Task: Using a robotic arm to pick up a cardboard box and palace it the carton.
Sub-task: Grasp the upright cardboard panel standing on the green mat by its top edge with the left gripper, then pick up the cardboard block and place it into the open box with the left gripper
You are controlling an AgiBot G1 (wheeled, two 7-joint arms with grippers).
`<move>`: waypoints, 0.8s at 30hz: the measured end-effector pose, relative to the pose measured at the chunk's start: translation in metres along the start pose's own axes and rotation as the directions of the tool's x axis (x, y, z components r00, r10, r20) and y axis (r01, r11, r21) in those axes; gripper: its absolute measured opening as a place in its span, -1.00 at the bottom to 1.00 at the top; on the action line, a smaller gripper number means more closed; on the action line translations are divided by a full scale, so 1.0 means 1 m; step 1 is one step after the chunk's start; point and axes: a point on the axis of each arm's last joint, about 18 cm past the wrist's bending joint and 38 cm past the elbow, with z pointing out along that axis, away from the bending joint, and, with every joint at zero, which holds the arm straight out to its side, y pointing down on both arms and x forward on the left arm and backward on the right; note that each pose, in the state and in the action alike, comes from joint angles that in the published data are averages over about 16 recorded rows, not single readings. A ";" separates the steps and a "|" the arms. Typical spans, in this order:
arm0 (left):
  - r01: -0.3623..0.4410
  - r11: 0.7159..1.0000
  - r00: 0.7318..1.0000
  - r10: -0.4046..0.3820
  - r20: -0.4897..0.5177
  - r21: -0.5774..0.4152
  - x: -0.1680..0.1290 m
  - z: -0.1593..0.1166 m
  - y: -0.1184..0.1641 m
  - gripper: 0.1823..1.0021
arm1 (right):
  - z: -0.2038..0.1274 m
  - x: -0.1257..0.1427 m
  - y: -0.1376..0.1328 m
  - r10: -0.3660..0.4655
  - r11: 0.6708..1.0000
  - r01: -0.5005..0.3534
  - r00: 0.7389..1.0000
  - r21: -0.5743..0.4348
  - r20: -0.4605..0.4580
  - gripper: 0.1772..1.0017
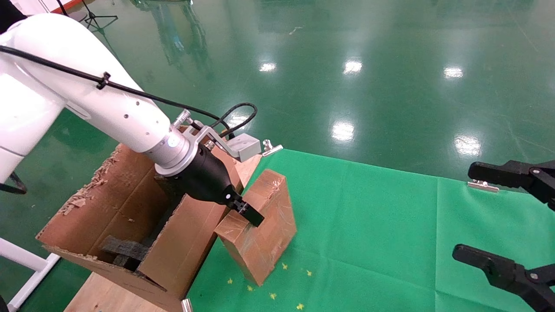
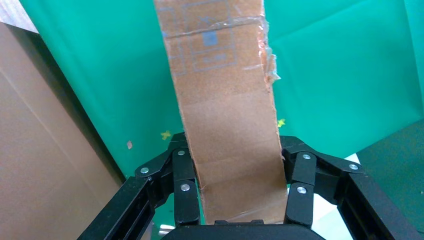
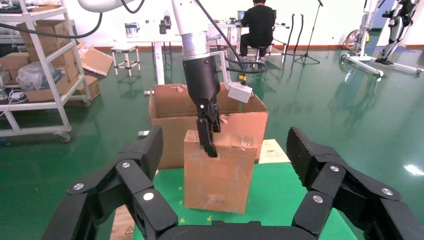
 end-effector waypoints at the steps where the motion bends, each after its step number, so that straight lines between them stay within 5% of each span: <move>1: -0.002 1.000 1.000 0.002 0.001 0.002 0.000 -0.001 0.000 -0.18 | 0.000 0.000 0.000 0.000 1.000 0.000 1.000 0.000 0.000 0.63; 13: -0.063 0.983 0.998 0.059 0.026 0.170 -0.011 -0.053 -0.015 -0.65 | 0.000 0.000 0.000 0.000 1.000 0.000 1.000 0.000 0.000 0.95; 24: -0.131 0.881 0.984 0.061 0.166 0.454 -0.051 -0.176 -0.022 -0.74 | 0.000 0.000 0.000 0.000 1.000 0.000 1.000 0.000 0.000 1.00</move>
